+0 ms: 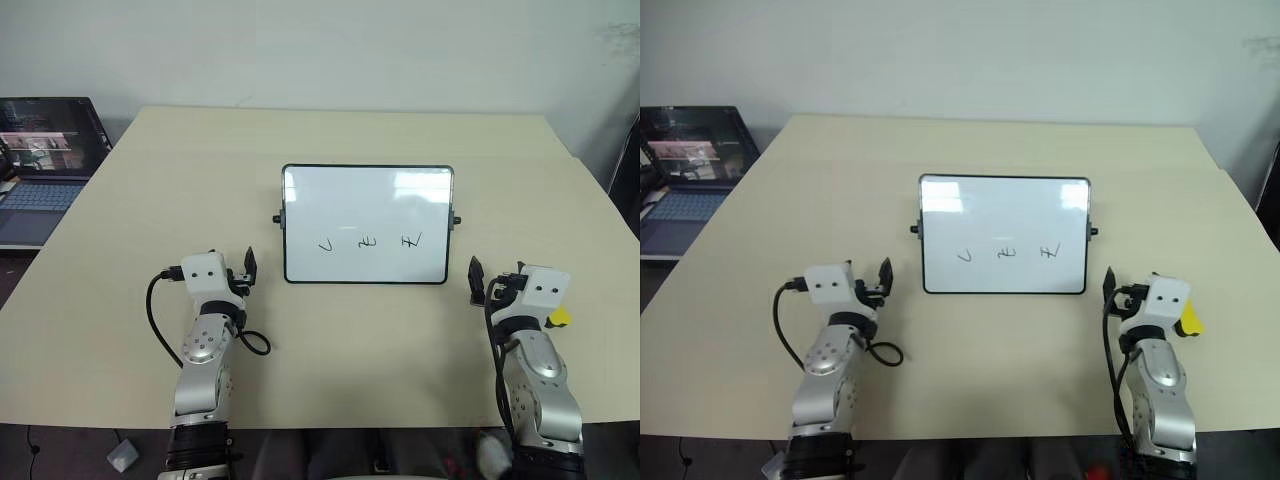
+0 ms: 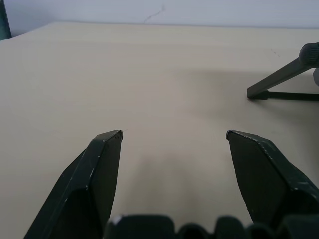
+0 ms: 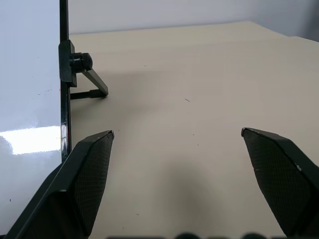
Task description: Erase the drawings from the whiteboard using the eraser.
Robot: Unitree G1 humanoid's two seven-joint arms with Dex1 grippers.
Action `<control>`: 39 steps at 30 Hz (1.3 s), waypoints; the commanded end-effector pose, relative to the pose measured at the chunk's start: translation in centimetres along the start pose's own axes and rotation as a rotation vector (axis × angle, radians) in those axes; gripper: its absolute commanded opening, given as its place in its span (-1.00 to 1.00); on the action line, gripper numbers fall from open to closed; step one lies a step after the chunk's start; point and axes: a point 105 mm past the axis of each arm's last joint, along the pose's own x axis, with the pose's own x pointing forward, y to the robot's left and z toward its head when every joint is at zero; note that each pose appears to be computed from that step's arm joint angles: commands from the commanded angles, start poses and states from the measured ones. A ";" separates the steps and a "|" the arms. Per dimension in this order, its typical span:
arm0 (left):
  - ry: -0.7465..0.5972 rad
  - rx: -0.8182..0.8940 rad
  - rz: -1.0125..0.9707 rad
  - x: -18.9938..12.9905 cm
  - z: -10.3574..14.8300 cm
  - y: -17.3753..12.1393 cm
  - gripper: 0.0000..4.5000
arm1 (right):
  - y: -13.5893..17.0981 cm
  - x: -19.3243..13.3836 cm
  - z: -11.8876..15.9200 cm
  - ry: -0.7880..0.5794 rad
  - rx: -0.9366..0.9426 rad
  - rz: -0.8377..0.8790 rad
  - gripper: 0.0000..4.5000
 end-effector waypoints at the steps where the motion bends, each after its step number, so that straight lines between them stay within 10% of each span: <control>1: -0.054 0.020 0.004 -0.1 1.6 -0.1 0.61 | -0.3 0.1 1.4 -0.057 -0.006 -0.002 0.99; 39: -0.091 0.006 -0.136 1.2 5.2 3.6 0.61 | 0.0 0.7 2.4 -0.071 0.018 0.028 0.99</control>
